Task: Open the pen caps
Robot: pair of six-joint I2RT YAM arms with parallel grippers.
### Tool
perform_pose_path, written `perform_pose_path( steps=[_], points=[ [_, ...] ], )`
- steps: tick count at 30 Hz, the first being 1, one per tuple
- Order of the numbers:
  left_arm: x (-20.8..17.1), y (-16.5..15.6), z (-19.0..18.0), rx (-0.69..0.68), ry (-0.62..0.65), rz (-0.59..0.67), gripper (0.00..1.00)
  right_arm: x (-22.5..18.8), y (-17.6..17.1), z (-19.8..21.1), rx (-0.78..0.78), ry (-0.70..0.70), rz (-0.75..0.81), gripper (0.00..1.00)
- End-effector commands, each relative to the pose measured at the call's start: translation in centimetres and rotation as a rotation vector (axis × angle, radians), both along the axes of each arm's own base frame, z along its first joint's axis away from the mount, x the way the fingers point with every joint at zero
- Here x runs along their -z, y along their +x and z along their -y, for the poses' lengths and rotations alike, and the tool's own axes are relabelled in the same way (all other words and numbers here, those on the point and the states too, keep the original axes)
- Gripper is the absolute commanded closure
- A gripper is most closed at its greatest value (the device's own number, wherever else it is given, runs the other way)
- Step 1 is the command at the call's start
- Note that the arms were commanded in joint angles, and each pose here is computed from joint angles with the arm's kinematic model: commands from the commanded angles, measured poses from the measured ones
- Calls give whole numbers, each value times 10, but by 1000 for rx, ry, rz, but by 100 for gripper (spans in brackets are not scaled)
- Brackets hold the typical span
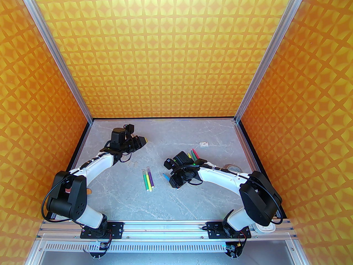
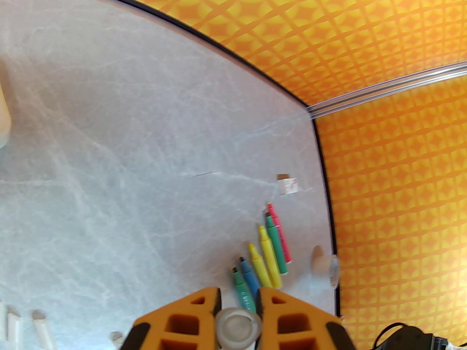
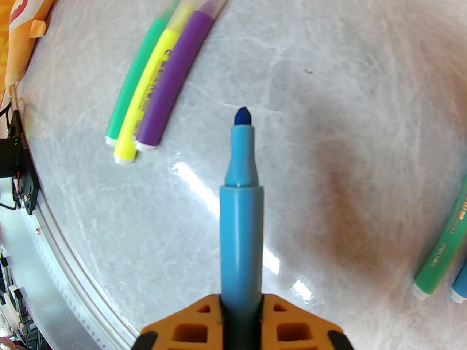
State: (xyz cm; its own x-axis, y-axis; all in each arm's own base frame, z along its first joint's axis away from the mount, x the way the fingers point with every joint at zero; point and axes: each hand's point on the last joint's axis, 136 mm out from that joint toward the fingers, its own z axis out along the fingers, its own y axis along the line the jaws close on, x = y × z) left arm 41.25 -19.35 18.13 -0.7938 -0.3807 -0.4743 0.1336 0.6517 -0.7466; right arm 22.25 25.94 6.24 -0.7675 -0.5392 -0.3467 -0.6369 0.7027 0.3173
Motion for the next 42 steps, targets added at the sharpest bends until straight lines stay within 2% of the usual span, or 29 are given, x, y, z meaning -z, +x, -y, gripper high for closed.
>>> perform_pose_path(
  steps=[1, 9, 20, 30, 42],
  points=[
    [15, -11, -13, 14, 147, -45, 100, -15, 25, 6, 79, -21, 96, 100],
    [54, -39, -43, 47, 412, -177, 100, -16, 65, 17, 213, -117, 212, 100],
    [94, -57, -53, 97, 622, -314, 100, 1, 92, 27, 319, -234, 258, 100],
    [114, -62, -43, 146, 662, -358, 100, 21, 90, 29, 341, -255, 219, 100],
    [141, -66, -47, 162, 702, -418, 100, 33, 90, 36, 351, -302, 215, 100]
  ],
)
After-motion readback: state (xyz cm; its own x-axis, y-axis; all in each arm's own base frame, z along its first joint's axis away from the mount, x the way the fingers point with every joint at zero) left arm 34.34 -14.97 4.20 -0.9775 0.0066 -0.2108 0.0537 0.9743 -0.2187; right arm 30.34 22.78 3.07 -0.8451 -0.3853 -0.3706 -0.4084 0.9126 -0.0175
